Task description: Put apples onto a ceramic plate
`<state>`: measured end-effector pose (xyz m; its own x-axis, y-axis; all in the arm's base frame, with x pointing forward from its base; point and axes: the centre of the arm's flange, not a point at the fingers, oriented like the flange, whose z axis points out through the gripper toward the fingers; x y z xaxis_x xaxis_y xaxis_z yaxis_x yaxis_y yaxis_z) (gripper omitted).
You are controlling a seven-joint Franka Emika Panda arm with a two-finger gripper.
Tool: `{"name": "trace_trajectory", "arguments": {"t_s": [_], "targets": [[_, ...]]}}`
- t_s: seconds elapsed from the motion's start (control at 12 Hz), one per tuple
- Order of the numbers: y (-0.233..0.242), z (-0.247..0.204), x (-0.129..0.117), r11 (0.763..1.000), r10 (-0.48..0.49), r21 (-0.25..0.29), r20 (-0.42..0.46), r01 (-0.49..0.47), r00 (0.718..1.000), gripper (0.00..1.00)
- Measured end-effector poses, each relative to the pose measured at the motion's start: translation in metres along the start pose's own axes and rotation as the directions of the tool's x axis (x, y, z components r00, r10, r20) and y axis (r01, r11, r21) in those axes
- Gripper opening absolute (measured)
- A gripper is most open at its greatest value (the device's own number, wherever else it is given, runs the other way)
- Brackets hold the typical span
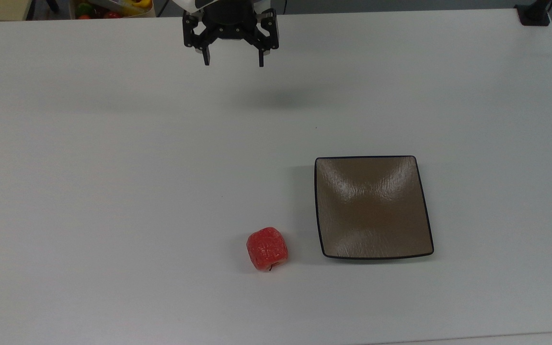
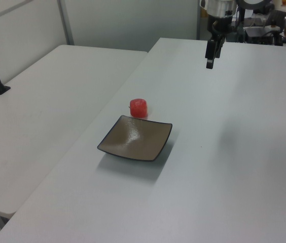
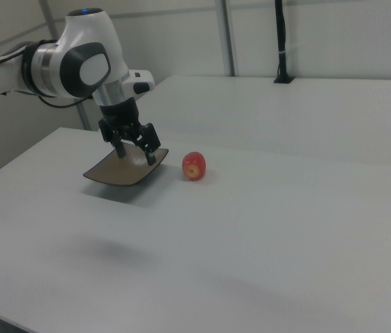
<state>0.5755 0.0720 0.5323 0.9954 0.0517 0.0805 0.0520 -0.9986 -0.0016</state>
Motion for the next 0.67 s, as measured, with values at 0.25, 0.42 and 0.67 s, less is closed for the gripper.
{"name": "trace_trajectory", "arguments": {"t_s": [0.25,0.42,0.67], "targets": [[-0.0025,0.0008,-0.0004,1.0,-0.016,0.0,0.002,0.016,1.0,1.0],[-0.0039,0.0008,-0.0006,1.0,-0.018,0.0,0.002,0.018,1.0,1.0],[-0.0053,0.0007,-0.0007,1.0,-0.021,0.001,0.002,0.021,1.0,1.0]]}}
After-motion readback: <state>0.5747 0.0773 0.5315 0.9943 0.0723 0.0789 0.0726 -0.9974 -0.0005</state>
